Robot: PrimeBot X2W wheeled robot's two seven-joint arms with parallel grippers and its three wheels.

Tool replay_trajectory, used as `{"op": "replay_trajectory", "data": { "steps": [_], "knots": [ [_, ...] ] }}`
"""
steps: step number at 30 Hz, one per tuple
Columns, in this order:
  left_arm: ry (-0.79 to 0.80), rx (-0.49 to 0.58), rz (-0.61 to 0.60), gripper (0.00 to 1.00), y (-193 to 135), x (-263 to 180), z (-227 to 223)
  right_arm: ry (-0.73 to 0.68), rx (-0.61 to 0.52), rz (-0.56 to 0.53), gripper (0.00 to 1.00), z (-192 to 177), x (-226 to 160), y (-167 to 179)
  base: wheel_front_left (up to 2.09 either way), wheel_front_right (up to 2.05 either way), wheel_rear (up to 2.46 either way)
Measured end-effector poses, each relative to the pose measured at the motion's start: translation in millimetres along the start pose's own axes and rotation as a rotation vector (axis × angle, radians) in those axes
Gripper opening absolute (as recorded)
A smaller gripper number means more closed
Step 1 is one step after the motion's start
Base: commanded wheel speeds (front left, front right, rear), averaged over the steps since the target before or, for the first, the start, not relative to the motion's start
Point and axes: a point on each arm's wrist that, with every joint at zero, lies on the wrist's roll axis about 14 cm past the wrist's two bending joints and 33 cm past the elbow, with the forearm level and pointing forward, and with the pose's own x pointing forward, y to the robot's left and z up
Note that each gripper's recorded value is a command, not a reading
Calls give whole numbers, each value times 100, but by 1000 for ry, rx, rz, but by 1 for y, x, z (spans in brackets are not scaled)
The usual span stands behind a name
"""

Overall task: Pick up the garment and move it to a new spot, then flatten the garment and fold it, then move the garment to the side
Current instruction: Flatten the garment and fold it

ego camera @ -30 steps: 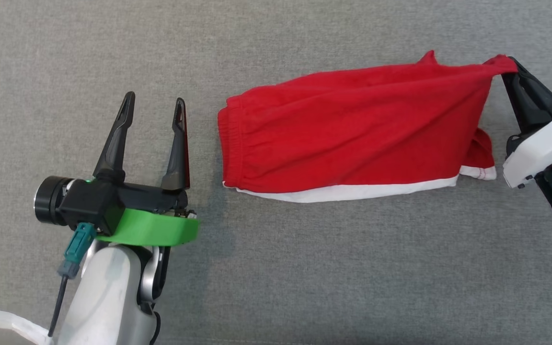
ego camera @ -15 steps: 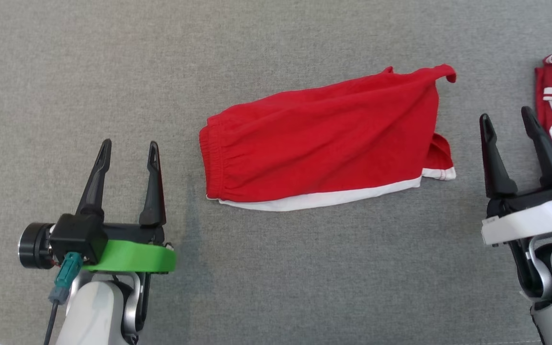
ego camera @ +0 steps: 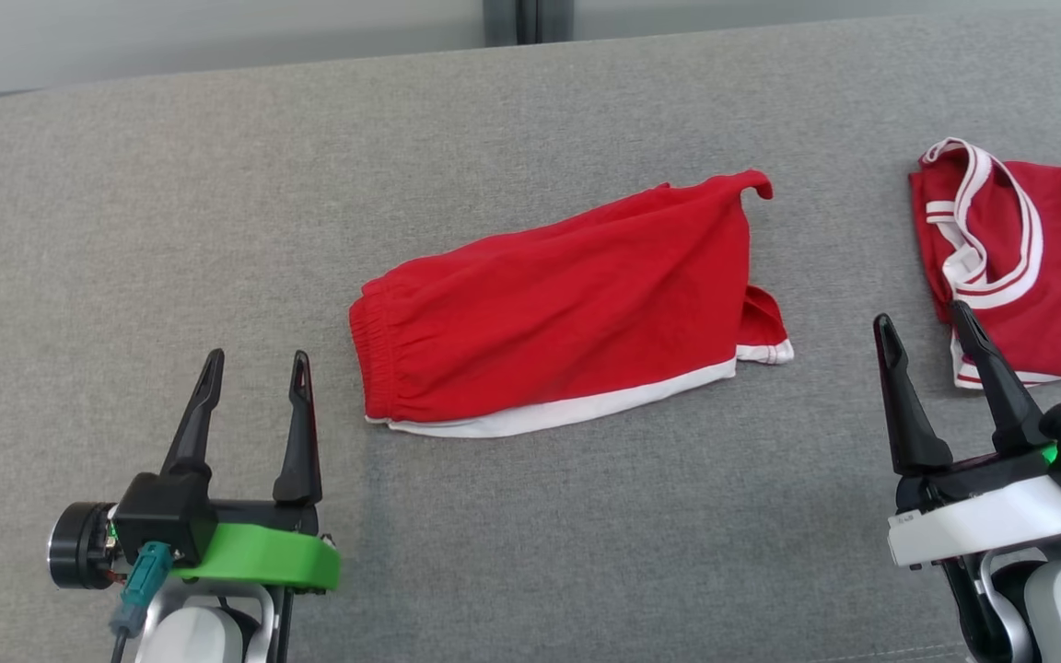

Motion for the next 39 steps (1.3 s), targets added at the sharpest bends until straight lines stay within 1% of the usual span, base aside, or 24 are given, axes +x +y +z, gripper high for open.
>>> {"op": "replay_trajectory", "data": {
  "steps": [11,14,16,18,20,23,28,29,30,34,39],
  "knots": [
    [1,-9,-20,100,-7,-1,1,2,-4,1,100,3,-2,1,0,0,0],
    [12,-25,-58,100,-17,1,1,8,-3,4,100,2,-1,2,0,0,0],
    [49,-63,-113,100,-31,3,-5,19,-1,7,100,-2,0,2,0,0,0],
    [120,-90,-175,100,-49,2,-19,34,1,10,100,-6,2,3,0,0,0],
    [209,-104,-206,100,-57,-1,-38,47,5,12,100,-11,3,4,0,0,0],
    [311,-132,-212,100,-58,-1,-62,63,11,9,100,-18,4,3,0,0,0],
    [379,-144,-227,100,-56,9,-82,87,15,-5,100,-28,6,-2,0,0,0],
    [384,-155,-230,39,-56,10,-84,90,15,-8,100,-30,6,-3,0,0,0],
    [389,-157,-238,0,-57,11,-86,93,15,-10,100,-31,6,-4,0,0,0],
    [354,-154,-276,0,-63,18,-78,94,14,-22,100,-32,5,-8,0,0,0],
    [264,-102,-362,0,-79,20,-45,80,7,-38,100,-26,4,-13,0,0,0]
  ]
}}
